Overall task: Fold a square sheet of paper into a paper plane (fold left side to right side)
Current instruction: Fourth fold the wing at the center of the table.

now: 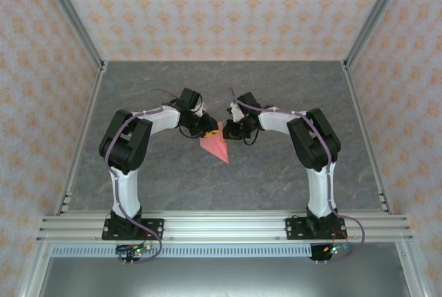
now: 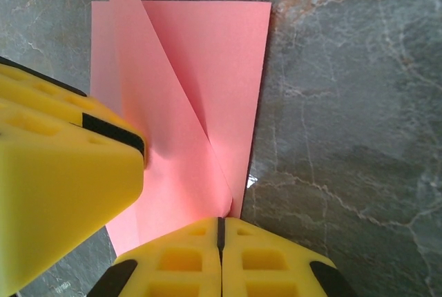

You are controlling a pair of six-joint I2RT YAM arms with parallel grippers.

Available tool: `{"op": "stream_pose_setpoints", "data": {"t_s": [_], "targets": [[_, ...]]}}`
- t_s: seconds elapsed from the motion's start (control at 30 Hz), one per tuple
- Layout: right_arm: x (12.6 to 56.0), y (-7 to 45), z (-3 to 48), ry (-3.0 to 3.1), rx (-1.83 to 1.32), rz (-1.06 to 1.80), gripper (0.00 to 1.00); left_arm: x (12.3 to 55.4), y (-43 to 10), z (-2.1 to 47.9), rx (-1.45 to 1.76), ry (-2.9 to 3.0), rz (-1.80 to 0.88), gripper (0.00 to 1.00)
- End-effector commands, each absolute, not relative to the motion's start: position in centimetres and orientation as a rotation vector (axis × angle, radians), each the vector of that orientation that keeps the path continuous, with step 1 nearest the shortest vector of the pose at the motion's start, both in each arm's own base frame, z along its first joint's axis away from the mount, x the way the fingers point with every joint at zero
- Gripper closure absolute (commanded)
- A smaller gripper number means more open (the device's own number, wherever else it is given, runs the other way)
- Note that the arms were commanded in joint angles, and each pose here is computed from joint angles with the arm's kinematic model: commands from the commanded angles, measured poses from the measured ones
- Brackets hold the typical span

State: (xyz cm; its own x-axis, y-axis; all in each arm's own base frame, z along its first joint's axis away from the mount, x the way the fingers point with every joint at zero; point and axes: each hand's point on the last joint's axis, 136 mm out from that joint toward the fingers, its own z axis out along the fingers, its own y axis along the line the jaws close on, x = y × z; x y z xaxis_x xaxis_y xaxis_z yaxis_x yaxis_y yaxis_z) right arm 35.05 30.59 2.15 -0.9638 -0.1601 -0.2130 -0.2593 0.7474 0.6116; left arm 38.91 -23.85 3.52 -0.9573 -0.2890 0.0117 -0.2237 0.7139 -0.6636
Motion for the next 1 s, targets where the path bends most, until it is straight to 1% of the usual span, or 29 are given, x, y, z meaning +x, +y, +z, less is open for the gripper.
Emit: {"op": "stream_pose_setpoints", "data": {"t_s": [0.0,0.33,0.63,0.83,0.97], "targets": [[32.6,29.0,-1.9,2.96,-0.345,0.846,0.92,39.1,-22.8,2.7,-0.448,2.838,-1.004,0.76],[32.8,29.2,-1.5,2.948,-0.352,0.848,0.92,37.9,-21.7,0.8,-0.466,2.9,-0.907,0.76],[34.0,30.1,0.5,2.883,-0.348,0.9,0.89,37.0,-21.1,-0.9,-0.487,2.938,-0.864,0.77],[35.5,30.2,4.1,2.791,-0.335,0.873,0.82,36.5,-20.8,-1.4,-0.496,2.952,-0.848,0.77],[35.7,29.8,7.3,2.73,-0.332,0.855,0.72,36.3,-20.7,-1.6,-0.505,2.954,-0.845,0.77]]}}
